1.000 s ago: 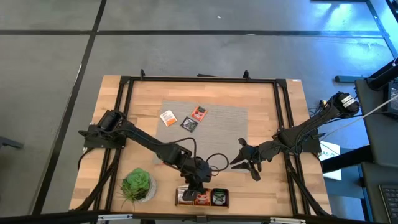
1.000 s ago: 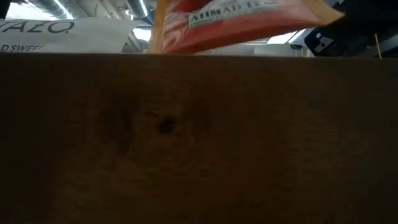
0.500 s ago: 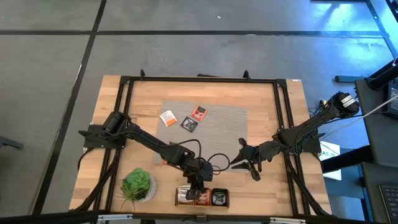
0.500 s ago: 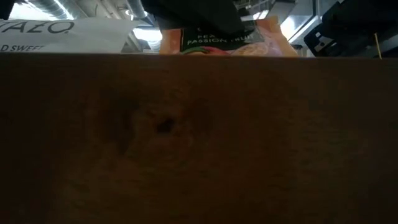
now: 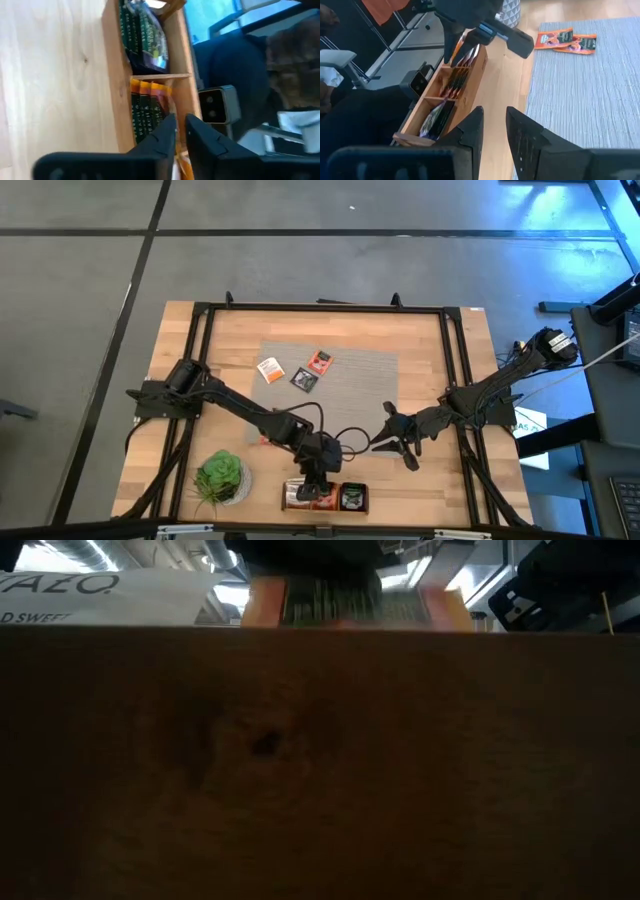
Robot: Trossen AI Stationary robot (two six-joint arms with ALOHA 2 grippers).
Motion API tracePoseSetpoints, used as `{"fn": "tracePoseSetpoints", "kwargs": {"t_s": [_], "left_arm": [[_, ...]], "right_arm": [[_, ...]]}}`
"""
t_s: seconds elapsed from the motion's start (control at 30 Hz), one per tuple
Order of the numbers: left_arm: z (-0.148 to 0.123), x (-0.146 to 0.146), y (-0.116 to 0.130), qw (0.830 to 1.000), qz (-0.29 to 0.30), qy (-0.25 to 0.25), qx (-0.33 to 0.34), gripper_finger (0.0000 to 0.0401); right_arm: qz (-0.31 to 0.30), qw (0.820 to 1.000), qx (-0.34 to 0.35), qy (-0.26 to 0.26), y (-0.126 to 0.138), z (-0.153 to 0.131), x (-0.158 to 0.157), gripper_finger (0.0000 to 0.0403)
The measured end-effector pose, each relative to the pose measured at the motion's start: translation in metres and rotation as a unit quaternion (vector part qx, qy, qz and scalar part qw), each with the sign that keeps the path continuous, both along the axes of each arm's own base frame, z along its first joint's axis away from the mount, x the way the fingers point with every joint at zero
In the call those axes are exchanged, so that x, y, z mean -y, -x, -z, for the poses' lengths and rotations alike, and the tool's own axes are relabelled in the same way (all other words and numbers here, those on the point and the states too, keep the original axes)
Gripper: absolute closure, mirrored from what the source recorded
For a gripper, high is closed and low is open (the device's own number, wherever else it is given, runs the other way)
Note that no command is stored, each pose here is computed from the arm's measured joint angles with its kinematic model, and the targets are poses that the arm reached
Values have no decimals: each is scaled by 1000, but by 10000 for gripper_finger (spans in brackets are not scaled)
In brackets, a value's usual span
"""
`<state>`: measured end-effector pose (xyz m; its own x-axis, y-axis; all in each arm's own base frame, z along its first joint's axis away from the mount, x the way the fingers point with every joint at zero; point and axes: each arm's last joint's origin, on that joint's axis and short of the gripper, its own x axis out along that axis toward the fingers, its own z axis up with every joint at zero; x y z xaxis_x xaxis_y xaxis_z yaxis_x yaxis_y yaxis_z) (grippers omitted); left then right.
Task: Pick & Place Tea
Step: Put the orange tea bag into the middle section of the wooden organizer
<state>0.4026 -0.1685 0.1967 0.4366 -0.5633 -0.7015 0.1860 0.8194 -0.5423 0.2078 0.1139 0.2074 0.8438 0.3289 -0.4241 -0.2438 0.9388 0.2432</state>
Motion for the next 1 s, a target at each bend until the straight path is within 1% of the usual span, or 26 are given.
{"fn": "tracePoseSetpoints", "kwargs": {"t_s": [0.13, 0.23, 0.3, 0.47, 0.53, 0.63, 0.73, 0.83, 0.9, 1.0], "left_arm": [[-2, -6, -2, 999, 23, 31, -8, 330], [-4, -15, -2, 997, 37, 56, -23, 312], [-10, -25, 2, 997, 44, 51, -33, 305], [-45, -54, 20, 999, 39, -4, -20, 301], [-58, -63, 30, 999, 29, -39, -11, 303], [-72, -75, 45, 994, 11, -98, 39, 305], [-66, -87, 59, 987, -20, -139, 76, 304], [-48, -99, 73, 985, -44, -133, 99, 301], [-34, -106, 82, 985, -64, -123, 102, 301], [-17, -112, 97, 987, -87, -112, 75, 304]], "right_arm": [[5, 1000, 13, -7, -2, -3, 2, 317], [9, 1000, 17, -2, -4, -3, 4, 317], [11, 1000, 24, 8, -6, -4, 7, 317], [12, 998, 42, 50, -10, -4, 16, 317], [8, 996, 49, 71, -11, -4, 19, 317], [0, 994, 57, 98, -12, -4, 21, 317], [-9, 990, 65, 122, -12, -4, 21, 317], [16, 992, 69, 107, -15, -6, 27, 317], [44, 993, 76, 82, -19, -9, 35, 317], [68, 993, 76, 64, -26, -9, 49, 317]]}}
